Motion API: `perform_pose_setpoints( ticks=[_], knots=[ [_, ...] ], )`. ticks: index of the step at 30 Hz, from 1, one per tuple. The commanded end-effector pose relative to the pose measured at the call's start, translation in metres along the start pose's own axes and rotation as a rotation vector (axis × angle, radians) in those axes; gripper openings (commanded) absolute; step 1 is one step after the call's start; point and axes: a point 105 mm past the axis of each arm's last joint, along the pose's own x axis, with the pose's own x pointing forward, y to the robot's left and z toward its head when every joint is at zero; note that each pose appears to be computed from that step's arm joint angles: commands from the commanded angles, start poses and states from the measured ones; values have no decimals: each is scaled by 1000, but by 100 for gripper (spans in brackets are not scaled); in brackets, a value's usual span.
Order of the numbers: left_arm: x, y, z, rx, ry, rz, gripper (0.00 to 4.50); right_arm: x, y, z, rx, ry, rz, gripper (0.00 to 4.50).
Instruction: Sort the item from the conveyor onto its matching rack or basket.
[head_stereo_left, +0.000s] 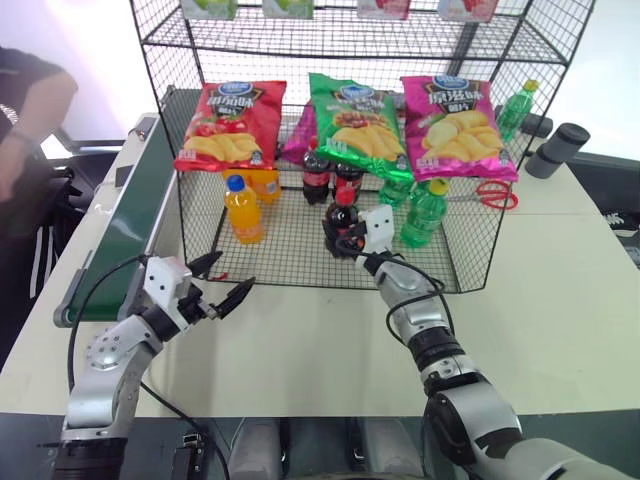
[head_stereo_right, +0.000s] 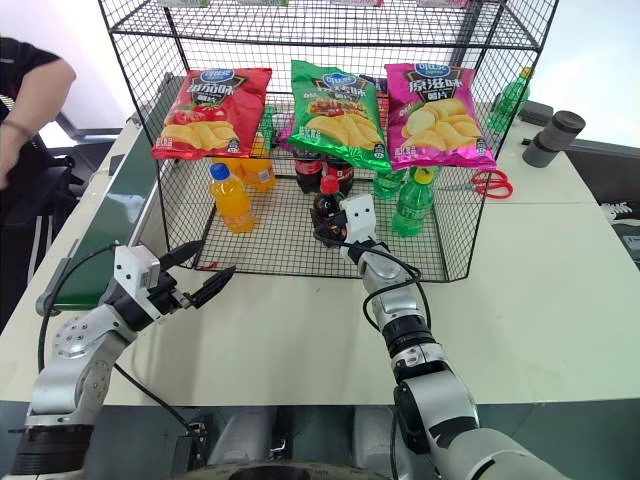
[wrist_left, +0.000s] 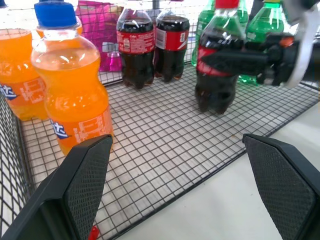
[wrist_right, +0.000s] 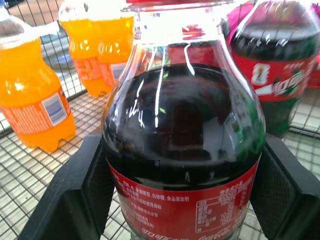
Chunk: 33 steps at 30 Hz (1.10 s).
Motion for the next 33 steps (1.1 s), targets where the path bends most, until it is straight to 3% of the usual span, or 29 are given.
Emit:
perform_pose_setpoints(
  ticks=[1, 5, 6, 7, 13, 18, 23, 26, 33],
  knots=[
    [1, -2, 12, 38, -36, -10, 444, 10, 3, 24, -24, -96, 13, 302],
    [4, -2, 12, 40, -35, -15, 444, 9, 4, 22, -2, -97, 31, 302],
    [5, -2, 12, 44, -33, -19, 450, 9, 4, 22, -3, -95, 33, 406],
    [6, -3, 12, 44, -32, -24, 450, 8, 4, 22, -8, -99, 33, 446],
    [12, -3, 13, 41, -35, -38, 450, -7, -3, 27, -103, -129, 35, 446],
    [13, 0, 17, 47, -24, -40, 450, -54, -6, 21, -191, -76, 171, 446],
    [10, 13, 7, 68, 94, -14, 450, -117, -15, 29, -204, 1, 268, 446],
    [7, 24, 7, 87, 128, 28, 450, -143, -28, 41, -195, 42, 255, 446],
    [-4, 41, 8, 91, 145, 48, 450, -203, -91, 64, -194, 152, 64, 446]
  ],
)
